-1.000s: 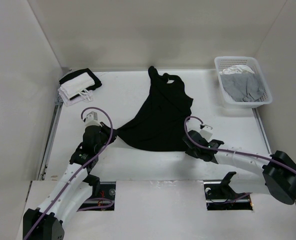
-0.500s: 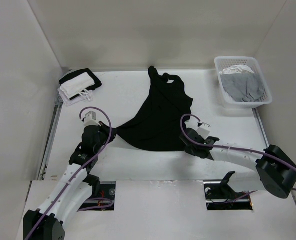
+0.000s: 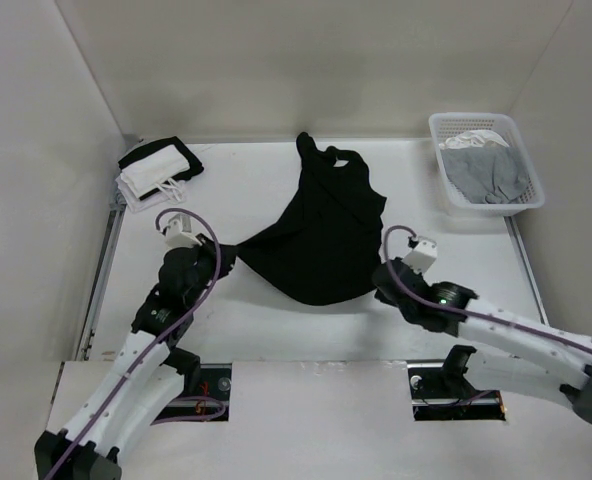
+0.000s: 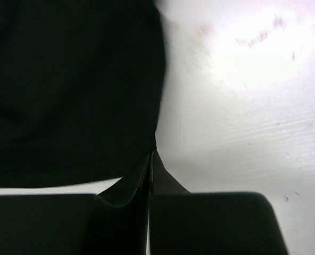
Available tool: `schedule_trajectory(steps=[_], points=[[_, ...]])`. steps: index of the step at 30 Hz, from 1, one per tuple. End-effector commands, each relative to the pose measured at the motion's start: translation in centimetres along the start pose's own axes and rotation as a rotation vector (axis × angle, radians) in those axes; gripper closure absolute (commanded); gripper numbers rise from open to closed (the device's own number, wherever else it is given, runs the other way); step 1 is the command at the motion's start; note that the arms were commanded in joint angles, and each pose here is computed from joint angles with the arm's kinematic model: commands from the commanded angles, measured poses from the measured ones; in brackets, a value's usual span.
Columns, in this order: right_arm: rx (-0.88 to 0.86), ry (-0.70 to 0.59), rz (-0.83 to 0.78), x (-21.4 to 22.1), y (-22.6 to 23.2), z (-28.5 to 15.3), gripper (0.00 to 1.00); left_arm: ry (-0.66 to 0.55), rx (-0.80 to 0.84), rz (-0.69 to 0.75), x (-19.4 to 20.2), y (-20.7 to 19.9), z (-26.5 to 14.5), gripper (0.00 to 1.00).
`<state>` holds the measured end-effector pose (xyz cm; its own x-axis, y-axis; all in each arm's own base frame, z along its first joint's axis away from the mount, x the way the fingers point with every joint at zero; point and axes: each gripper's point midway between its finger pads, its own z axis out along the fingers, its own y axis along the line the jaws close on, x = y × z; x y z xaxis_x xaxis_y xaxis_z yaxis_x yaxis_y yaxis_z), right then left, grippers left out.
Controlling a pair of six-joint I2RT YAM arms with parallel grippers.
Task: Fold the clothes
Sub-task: Flatten the tank top out
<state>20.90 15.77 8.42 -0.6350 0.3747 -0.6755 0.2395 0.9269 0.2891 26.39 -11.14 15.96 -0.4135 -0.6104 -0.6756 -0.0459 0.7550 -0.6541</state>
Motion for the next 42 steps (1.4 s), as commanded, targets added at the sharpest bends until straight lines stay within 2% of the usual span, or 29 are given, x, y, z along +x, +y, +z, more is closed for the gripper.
schedule_trajectory(steps=[1, 7, 11, 15, 17, 19, 21, 22, 25, 28, 31, 34, 38, 42], points=[[-0.093, -0.242, 0.043, -8.4, 1.4, -7.1, 1.0, -0.255, 0.201, -0.011, -8.8, -8.0, -4.2, 1.0], [-0.238, -0.521, 0.064, -20.7, 0.9, -20.6, 1.0, -0.527, 0.379, -0.044, -18.1, -15.0, -13.0, 1.0], [-0.315, -0.652, 0.063, -27.5, 2.1, -28.1, 1.0, -0.71, 0.523, -0.065, -24.0, -19.5, -19.3, 1.0], [-0.431, -0.736, 0.031, -31.9, 5.8, -33.0, 1.0, -0.844, 0.576, -0.083, -28.2, -21.8, -23.3, 1.0], [-0.518, -0.841, 0.008, -33.8, 8.5, -34.9, 1.0, -0.887, 0.564, -0.088, -29.6, -22.3, -23.3, 1.0], [-0.483, -0.903, -0.033, -34.3, 10.6, -34.5, 1.0, -0.886, 0.53, -0.074, -30.1, -22.7, -21.0, 1.0], [-0.402, -0.957, -0.083, -35.4, 12.3, -31.9, 1.0, -0.835, 0.447, -0.049, -29.5, -22.2, -16.0, 1.0], [-0.415, -0.956, -0.107, -35.5, 13.6, -30.2, 1.0, -0.81, 0.38, -0.033, -29.2, -21.3, -13.0, 1.0], [-0.434, -0.824, -0.12, -35.9, 16.1, -22.3, 1.0, -0.721, 0.238, -0.017, -27.7, -18.3, -4.8, 0.99], [-0.464, -0.699, -0.075, -37.7, 16.7, -14.9, 1.0, -0.674, 0.165, -0.046, -28.3, -15.6, 0.6, 0.99], [-0.456, -0.693, -0.076, -40.2, 17.8, -12.1, 1.0, -0.664, 0.162, -0.074, -30.3, -15.0, 2.8, 1.0], [-0.451, -0.718, -0.088, -43.2, 18.4, -12.1, 1.0, -0.69, 0.171, -0.076, -32.6, -15.8, 3.3, 1.0], [-0.436, -0.762, -0.097, -47.0, 18.7, -13.3, 1.0, -0.743, 0.216, -0.041, -35.3, -18.5, 2.0, 1.0], [-0.453, -0.828, -0.093, -49.6, 19.1, -16.5, 1.0, -0.787, 0.246, -0.017, -37.4, -20.3, 0.2, 0.99]])
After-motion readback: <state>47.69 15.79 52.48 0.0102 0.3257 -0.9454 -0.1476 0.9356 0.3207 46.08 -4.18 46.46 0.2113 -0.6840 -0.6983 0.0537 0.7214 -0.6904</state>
